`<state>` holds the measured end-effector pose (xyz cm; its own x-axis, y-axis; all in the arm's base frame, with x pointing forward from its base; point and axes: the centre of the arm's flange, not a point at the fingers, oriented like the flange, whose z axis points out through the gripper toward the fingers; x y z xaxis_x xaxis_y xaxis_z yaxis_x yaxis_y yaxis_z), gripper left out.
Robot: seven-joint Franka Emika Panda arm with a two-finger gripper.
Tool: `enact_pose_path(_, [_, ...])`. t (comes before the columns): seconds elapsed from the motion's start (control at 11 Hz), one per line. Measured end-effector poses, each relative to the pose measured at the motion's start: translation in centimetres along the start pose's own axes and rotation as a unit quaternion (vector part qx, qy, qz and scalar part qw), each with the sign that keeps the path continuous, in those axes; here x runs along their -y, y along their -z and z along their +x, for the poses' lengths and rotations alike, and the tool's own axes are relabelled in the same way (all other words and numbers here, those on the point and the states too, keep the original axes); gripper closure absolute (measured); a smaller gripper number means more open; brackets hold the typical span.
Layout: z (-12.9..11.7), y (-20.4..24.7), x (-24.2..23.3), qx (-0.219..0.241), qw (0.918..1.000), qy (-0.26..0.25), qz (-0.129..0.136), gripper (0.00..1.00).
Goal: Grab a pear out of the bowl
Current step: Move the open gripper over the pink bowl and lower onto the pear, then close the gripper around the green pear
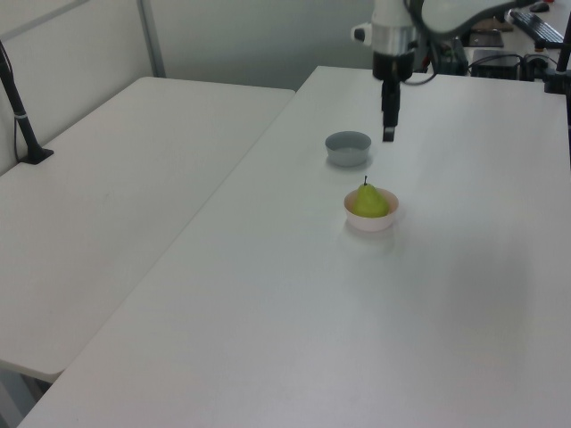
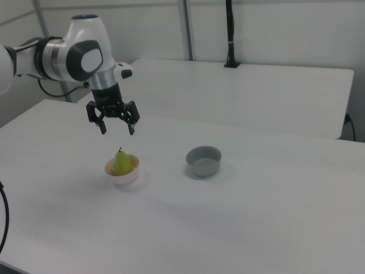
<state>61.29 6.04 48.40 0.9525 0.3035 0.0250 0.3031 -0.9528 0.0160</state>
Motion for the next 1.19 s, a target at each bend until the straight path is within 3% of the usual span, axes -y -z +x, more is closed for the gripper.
enact_pose_path(0.37, [1.9, -6.3, 2.6, 0.004, 1.0000, 0.008, 0.003, 0.00])
enact_pose_path(1.19, [3.0, -13.6, 3.7, 0.028, 0.9992, 0.029, -0.005, 0.00])
